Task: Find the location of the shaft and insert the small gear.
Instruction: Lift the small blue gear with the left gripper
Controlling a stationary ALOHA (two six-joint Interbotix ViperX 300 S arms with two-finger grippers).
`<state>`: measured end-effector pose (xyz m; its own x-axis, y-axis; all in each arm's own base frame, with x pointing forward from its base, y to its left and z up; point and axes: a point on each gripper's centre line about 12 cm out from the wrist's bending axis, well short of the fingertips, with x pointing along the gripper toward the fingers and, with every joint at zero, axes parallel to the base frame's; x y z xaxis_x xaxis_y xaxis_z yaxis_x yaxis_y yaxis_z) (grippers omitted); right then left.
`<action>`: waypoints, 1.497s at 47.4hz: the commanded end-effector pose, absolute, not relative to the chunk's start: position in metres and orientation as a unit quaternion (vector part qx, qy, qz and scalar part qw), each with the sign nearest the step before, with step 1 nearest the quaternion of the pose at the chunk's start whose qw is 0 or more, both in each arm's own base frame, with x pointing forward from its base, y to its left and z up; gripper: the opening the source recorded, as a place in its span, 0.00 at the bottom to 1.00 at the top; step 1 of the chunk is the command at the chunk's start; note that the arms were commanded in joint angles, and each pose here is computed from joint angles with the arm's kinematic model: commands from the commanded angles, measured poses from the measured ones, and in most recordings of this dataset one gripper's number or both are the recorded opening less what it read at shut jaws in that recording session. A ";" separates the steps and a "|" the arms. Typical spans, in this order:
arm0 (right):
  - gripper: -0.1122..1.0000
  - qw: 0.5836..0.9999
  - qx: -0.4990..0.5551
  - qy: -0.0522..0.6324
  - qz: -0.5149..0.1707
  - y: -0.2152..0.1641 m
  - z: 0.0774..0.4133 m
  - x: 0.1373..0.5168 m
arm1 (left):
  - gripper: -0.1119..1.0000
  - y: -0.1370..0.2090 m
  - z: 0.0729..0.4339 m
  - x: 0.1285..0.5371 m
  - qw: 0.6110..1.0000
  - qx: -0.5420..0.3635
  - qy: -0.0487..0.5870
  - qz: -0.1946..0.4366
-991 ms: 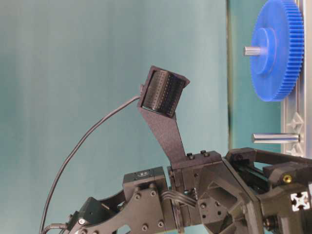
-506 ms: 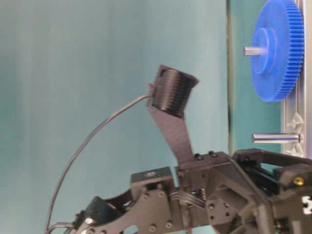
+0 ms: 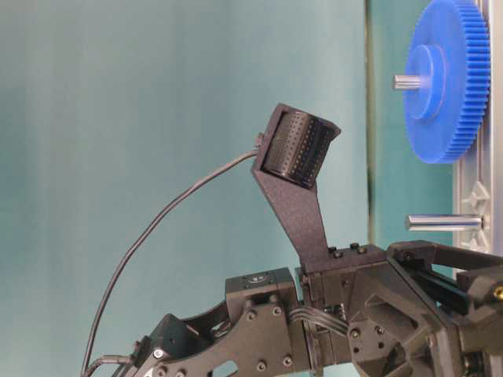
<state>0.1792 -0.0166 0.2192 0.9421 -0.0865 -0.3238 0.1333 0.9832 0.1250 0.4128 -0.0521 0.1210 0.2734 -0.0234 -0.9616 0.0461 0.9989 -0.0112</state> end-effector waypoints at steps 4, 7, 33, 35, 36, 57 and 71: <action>0.09 0.983 0.077 0.155 -0.058 -0.017 0.223 0.181 | 0.93 -0.054 0.129 0.416 0.807 0.009 0.591 -0.023; 0.09 0.983 0.077 0.156 -0.058 -0.017 0.223 0.181 | 0.93 -0.054 0.129 0.416 0.806 0.009 0.591 -0.023; 0.09 0.983 0.077 0.156 -0.058 -0.017 0.223 0.181 | 0.93 -0.053 0.121 0.412 0.799 0.005 0.601 -0.019; 0.09 0.983 0.077 0.157 -0.057 -0.017 0.222 0.181 | 0.92 -0.053 0.120 0.412 0.799 0.005 0.601 -0.019; 0.09 0.983 0.077 0.156 -0.058 -0.017 0.222 0.181 | 0.92 -0.053 0.120 0.412 0.799 0.005 0.601 -0.019; 0.09 0.983 0.078 0.156 -0.058 -0.017 0.222 0.181 | 0.68 -0.053 0.115 0.407 0.796 0.008 0.605 -0.020; 0.09 0.983 0.077 0.156 -0.058 -0.017 0.223 0.181 | 0.68 -0.053 0.117 0.407 0.797 0.010 0.604 -0.023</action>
<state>0.1792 -0.0166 0.2192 0.9421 -0.0865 -0.3238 0.1338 0.9829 0.1264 0.4082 -0.0542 0.1174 0.2716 -0.0261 -0.9620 0.0457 0.9989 -0.0142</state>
